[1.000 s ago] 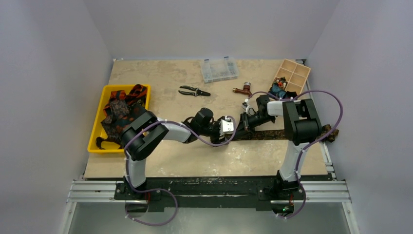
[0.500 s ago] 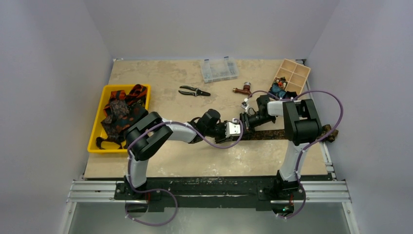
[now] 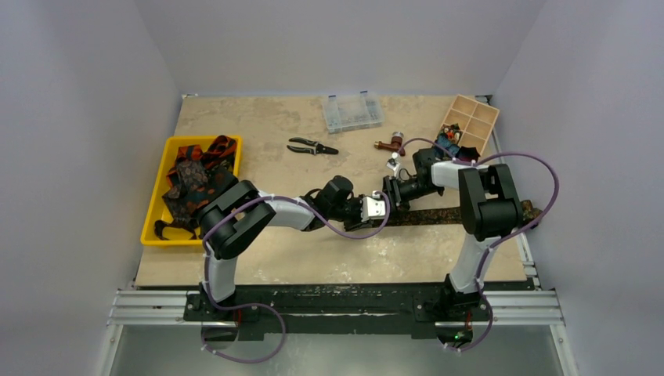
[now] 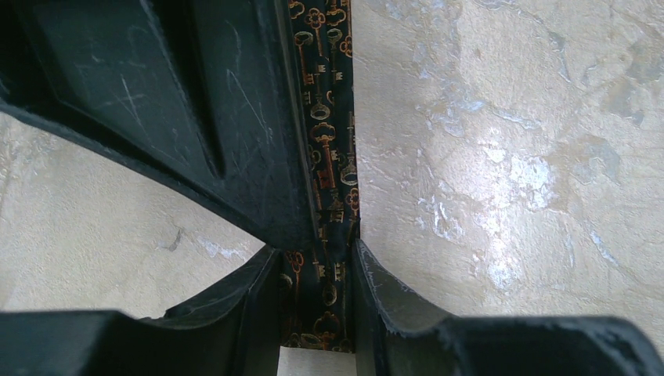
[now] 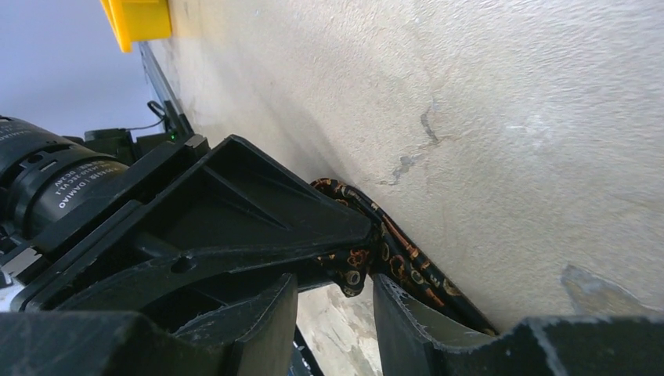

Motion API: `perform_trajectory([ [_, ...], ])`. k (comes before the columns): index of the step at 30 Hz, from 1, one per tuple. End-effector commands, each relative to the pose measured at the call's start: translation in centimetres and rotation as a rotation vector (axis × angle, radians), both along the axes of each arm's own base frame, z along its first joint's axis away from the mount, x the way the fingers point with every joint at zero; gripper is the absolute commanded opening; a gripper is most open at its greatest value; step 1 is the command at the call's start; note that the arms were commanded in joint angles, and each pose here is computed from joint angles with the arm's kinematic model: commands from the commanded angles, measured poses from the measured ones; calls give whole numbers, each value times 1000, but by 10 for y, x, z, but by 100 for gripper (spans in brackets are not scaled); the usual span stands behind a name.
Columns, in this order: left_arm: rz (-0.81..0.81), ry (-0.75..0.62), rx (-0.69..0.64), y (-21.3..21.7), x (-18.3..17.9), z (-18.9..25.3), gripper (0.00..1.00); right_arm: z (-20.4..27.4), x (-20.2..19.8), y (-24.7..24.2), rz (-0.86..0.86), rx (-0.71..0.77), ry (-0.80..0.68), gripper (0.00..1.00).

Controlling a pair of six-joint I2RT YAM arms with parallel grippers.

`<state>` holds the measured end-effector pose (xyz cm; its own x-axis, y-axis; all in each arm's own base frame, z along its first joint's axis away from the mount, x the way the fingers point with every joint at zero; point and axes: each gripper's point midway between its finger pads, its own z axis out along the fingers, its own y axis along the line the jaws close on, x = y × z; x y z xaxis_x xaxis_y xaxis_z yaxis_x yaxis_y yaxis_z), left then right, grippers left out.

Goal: Roll the ties
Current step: Roll the tie at the center of the board.

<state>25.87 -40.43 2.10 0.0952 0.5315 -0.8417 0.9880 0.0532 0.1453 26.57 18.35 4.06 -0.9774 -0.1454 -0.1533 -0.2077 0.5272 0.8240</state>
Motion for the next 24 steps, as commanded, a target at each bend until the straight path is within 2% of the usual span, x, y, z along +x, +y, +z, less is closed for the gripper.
perform_trajectory([
  [1,25,88,124,25,-14,-32,31,-4,-4,10,31,16,-14,40],
  [4,27,94,129,26,-15,-33,31,-9,-2,11,29,16,-7,36],
  [6,29,98,133,26,-16,-34,31,-7,3,12,28,22,-21,29],
  [10,44,106,139,28,-15,-35,33,-9,5,8,42,-14,-37,0],
  [11,49,112,135,29,-14,-34,36,-12,5,5,45,-37,-38,0],
  [14,53,145,65,34,-13,-22,55,-23,3,-6,48,-113,-35,0],
  [16,54,153,7,38,-11,-12,60,-33,3,-12,49,-160,-33,0],
  [21,-1,135,-27,46,-20,-12,62,-54,0,-19,26,-224,19,0],
  [24,17,116,-45,42,-13,-12,62,-61,0,-23,18,-256,39,0],
])
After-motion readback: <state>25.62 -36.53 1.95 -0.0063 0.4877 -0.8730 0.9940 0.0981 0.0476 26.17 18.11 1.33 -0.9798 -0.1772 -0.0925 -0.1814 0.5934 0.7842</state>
